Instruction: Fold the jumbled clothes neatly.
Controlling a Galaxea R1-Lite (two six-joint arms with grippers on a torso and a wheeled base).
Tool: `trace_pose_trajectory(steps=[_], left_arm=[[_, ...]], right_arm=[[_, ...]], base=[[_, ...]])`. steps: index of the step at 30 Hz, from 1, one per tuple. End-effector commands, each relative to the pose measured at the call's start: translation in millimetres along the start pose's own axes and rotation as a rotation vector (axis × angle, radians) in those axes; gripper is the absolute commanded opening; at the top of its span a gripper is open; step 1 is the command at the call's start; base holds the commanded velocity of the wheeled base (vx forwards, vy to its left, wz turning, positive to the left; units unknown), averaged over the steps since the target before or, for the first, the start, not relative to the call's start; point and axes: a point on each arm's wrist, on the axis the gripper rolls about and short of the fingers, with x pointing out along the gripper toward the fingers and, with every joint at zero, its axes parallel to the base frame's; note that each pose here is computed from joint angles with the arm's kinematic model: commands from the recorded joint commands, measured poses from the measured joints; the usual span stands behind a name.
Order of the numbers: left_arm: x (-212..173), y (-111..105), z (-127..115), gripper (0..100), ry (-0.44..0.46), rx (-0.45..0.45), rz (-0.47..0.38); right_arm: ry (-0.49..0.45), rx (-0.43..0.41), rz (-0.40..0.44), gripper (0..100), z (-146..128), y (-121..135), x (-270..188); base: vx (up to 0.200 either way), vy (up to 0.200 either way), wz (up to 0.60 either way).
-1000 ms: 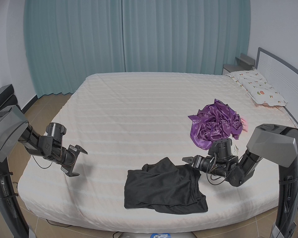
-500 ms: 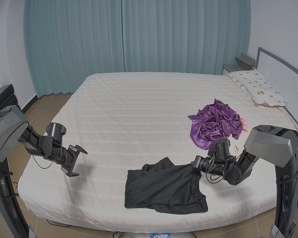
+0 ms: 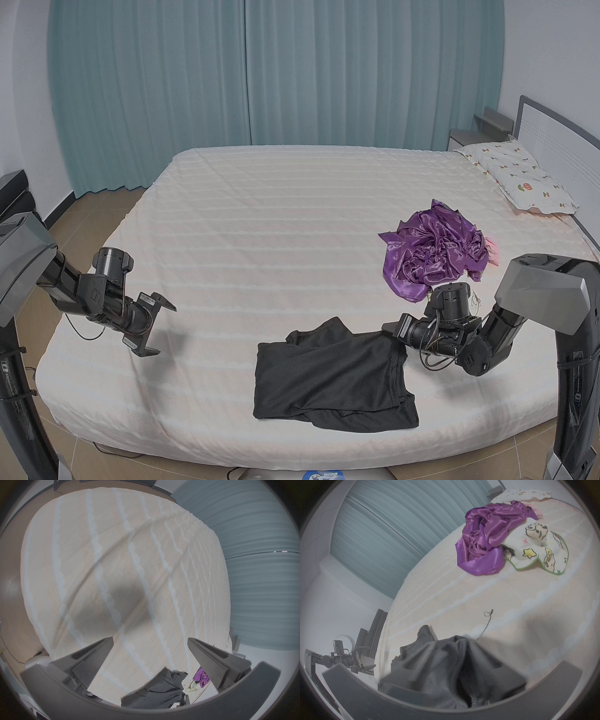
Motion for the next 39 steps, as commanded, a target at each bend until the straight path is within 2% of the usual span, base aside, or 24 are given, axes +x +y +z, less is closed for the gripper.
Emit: trace_pose_trajectory(steps=[1,3,6,11,23,24,39], left_arm=[[-0.1,0.2,0.1,100,0.0,-0.002,0.0],[-0.2,-0.2,0.2,100,0.0,-0.001,-0.001],[-0.1,0.3,0.0,100,0.001,0.0,0.002],[-0.6,0.0,0.0,100,0.0,0.0,0.0],[-0.7,-0.4,0.1,100,0.002,-0.001,-0.002],[-0.8,-0.2,0.6,100,0.001,-0.002,-0.002],[-0.7,-0.3,0.0,100,0.004,-0.002,-0.002]], right_arm=[[-0.041,-0.005,0.028,100,13.8,8.2,-39.7],[-0.034,-0.008,0.035,100,11.9,11.4,-48.2],[0.085,-0.049,0.018,100,-26.3,14.6,-76.6],[0.166,-0.077,0.021,100,-61.4,12.2,-91.6],[0.243,-0.105,0.007,100,-87.0,8.1,-86.0],[0.246,-0.112,0.001,0,-88.1,7.4,-85.5],[0.267,-0.165,-0.048,0,-90.2,-6.3,-120.3]], base=[[0.0,0.0,0.0],[0.0,0.0,0.0],[0.0,0.0,0.0],[0.0,0.0,0.0],[0.0,0.0,0.0],[0.0,0.0,0.0],[0.0,0.0,0.0]])
